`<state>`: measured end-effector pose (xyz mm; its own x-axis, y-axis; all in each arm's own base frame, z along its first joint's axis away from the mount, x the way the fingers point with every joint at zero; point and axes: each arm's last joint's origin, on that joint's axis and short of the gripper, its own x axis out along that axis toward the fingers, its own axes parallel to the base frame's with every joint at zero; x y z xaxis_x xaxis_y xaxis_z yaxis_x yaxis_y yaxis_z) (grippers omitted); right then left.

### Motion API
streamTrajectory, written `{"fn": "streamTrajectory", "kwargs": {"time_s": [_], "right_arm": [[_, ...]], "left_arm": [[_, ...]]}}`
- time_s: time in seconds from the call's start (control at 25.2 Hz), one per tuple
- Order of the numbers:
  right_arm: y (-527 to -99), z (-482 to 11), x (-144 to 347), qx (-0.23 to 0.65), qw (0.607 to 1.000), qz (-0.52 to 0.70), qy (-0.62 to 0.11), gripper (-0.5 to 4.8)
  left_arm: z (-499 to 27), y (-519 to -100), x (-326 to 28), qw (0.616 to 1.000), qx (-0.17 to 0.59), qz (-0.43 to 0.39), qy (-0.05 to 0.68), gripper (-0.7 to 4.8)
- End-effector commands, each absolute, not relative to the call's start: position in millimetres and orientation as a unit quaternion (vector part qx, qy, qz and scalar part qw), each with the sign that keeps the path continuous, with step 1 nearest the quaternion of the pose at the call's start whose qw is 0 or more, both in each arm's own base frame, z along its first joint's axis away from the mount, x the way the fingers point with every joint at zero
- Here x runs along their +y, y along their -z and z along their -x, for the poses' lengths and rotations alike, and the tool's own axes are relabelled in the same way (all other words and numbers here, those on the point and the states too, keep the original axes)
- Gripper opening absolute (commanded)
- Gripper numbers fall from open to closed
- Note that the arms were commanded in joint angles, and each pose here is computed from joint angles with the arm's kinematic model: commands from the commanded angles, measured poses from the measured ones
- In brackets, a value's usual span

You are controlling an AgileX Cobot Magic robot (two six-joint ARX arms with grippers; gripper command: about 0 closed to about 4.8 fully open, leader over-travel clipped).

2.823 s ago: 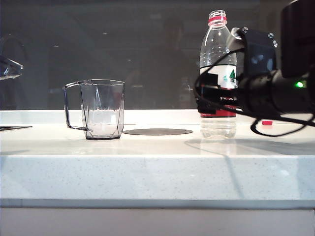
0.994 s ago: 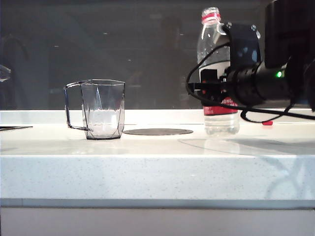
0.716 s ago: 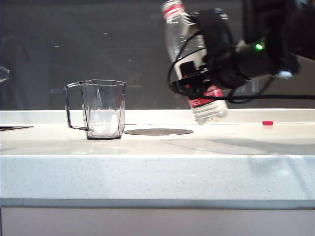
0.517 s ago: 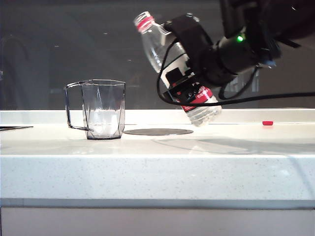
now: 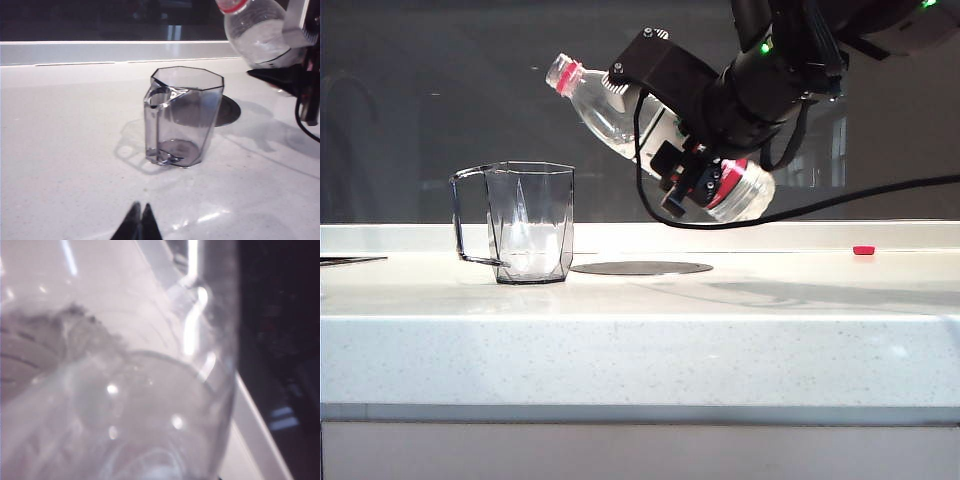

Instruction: Pick up the mineral water bottle on the table and pour water into the mug until it's half full.

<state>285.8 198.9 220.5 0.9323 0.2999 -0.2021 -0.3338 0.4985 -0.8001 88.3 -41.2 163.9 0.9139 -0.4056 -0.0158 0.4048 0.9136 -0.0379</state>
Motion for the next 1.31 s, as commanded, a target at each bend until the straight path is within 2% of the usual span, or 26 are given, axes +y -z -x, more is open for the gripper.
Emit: {"fn": "streamTrajectory", "kwargs": {"time_s": [0.04, 0.4, 0.72, 1.31], "right_arm": [[-235.4, -287.6, 199.4, -0.015, 0.853, 0.498, -0.153, 2.37], [-236.2, -287.9, 198.4, -0.026, 0.791, 0.597, -0.133, 2.37], [-236.3, -287.8, 198.6, -0.030, 0.767, 0.628, -0.129, 2.37], [-241.0, -288.6, 197.1, -0.034, 0.751, 0.653, -0.091, 2.37]], "left_arm": [[-88.8, -165.3, -39.8, 0.979, 0.007, 0.017, 0.201, -0.04], [-89.5, -165.3, -38.3, 0.981, 0.007, 0.017, 0.193, -0.04], [-89.5, -165.3, -38.3, 0.981, 0.007, 0.017, 0.193, -0.04], [-89.5, -165.3, -38.3, 0.981, 0.007, 0.017, 0.193, -0.04]]}}
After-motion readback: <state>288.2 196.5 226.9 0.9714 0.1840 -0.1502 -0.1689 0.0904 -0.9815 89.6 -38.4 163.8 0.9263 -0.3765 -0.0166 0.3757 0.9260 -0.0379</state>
